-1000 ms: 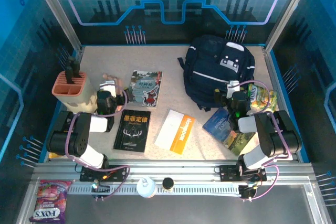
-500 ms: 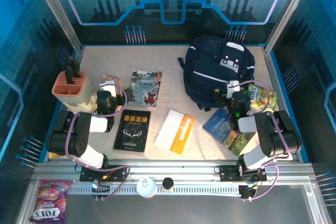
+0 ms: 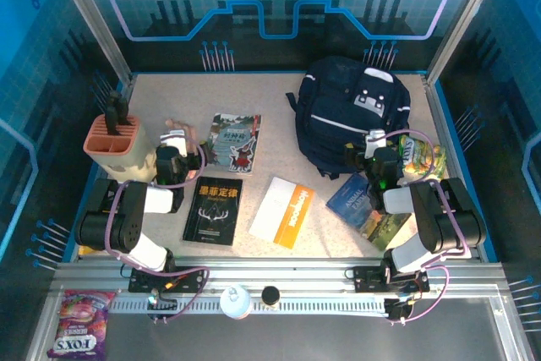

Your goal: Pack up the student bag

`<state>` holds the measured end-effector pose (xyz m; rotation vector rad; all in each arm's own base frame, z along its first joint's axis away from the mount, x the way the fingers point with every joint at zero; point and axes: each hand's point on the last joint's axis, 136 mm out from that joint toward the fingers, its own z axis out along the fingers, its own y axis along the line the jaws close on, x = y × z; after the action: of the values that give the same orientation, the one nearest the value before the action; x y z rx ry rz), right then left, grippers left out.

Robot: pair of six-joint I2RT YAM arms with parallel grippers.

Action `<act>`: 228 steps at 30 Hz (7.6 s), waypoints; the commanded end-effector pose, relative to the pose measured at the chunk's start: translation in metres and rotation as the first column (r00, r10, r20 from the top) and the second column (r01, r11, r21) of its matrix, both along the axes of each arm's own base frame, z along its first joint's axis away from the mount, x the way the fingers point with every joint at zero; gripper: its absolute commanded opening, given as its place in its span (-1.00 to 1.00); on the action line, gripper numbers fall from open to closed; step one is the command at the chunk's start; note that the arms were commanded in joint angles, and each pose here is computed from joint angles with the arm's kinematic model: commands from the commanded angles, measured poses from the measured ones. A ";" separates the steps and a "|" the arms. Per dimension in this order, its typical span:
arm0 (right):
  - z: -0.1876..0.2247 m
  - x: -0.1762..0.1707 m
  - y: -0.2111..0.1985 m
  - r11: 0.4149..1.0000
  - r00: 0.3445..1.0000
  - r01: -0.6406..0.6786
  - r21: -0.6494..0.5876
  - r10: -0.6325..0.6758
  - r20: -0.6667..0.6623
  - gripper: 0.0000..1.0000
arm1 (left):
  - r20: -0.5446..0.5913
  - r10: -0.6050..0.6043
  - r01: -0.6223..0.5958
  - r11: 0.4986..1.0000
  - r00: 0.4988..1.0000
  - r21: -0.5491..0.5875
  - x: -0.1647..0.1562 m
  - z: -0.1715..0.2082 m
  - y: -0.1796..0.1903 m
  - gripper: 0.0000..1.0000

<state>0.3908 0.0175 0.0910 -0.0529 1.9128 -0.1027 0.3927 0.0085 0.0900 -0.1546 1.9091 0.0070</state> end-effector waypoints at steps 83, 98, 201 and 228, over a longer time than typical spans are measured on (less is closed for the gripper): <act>0.080 -0.004 0.071 0.731 0.879 0.178 0.659 0.183 -0.441 0.95 | -0.484 -0.349 -0.141 0.678 0.802 -0.722 0.009 0.011 -0.222 0.38; 0.024 -0.024 0.053 0.585 0.829 0.363 0.725 0.151 -0.538 0.83 | -0.599 -0.154 -0.321 0.726 0.786 -0.608 0.025 -0.028 -0.199 -0.27; 0.151 -0.004 0.147 0.349 0.824 0.396 0.849 0.274 -0.496 -1.00 | -0.198 -0.445 0.387 0.881 0.873 -0.271 0.006 0.090 -0.399 -0.42; 0.145 0.000 0.136 0.375 0.828 0.408 0.832 0.233 -0.511 -1.00 | -0.247 -0.462 0.383 0.870 0.852 -0.309 -0.001 0.090 -0.365 -0.99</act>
<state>0.3888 0.1426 0.2100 1.0107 2.3043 1.0105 0.3912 -0.3829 0.1690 0.1772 2.2141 -0.5227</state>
